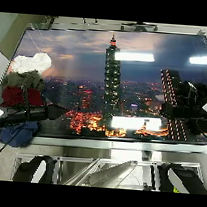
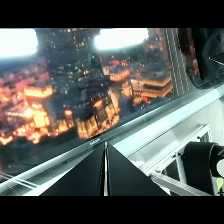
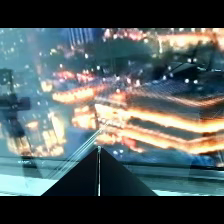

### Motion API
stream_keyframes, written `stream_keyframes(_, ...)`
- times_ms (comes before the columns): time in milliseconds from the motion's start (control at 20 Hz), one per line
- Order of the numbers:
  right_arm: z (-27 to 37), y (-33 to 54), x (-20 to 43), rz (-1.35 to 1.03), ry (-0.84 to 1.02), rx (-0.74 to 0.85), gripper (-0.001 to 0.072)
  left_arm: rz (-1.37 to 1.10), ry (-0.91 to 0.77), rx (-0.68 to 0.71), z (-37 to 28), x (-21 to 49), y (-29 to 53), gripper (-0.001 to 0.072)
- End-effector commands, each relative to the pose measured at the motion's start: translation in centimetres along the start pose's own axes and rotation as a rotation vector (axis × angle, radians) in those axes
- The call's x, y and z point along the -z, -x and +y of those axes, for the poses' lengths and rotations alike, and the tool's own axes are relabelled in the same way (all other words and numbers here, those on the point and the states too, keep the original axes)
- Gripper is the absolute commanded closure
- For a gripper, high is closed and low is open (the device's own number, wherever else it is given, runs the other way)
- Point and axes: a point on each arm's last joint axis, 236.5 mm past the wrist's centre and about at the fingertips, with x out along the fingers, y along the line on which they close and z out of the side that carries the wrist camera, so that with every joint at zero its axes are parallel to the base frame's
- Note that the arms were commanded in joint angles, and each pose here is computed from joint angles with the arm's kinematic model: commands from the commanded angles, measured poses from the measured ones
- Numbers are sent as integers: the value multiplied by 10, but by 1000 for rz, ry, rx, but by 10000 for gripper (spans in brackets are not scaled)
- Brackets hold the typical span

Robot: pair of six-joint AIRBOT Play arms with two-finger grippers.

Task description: Fold the shirts.

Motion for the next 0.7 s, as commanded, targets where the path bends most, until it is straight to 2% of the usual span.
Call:
stream_keyframes(0, 0, 0, 0, 1, 1, 0, 695, -2, -1, -2, 0, 0, 0, 705)
stream_keyframes(50, 0, 0, 0, 1, 1, 0, 695, -4, -1, -2, 1, -1, 0, 662)
stream_keyframes(100, 0, 0, 0, 1, 1, 0, 695, -25, -1, -13, 3, -6, 0, 474)
stream_keyframes(150, 0, 0, 0, 1, 1, 0, 695, -66, 1, -31, 8, -16, 2, 420)
stream_keyframes(250, 0, 0, 0, 1, 1, 0, 695, -204, -20, -144, 29, -57, 24, 413)
stream_keyframes(300, 0, 0, 0, 1, 1, 0, 695, -259, -37, -227, 46, -81, 42, 259)
stream_keyframes(350, 0, 0, 0, 1, 1, 0, 695, -319, -34, -319, 67, -109, 66, -12)
stream_keyframes(500, 0, 0, 0, 1, 1, 0, 695, -443, -83, -498, 122, -196, 126, -12)
stream_keyframes(650, 0, 0, 0, 1, 1, 0, 695, -461, -114, -595, 192, -284, 141, -12)
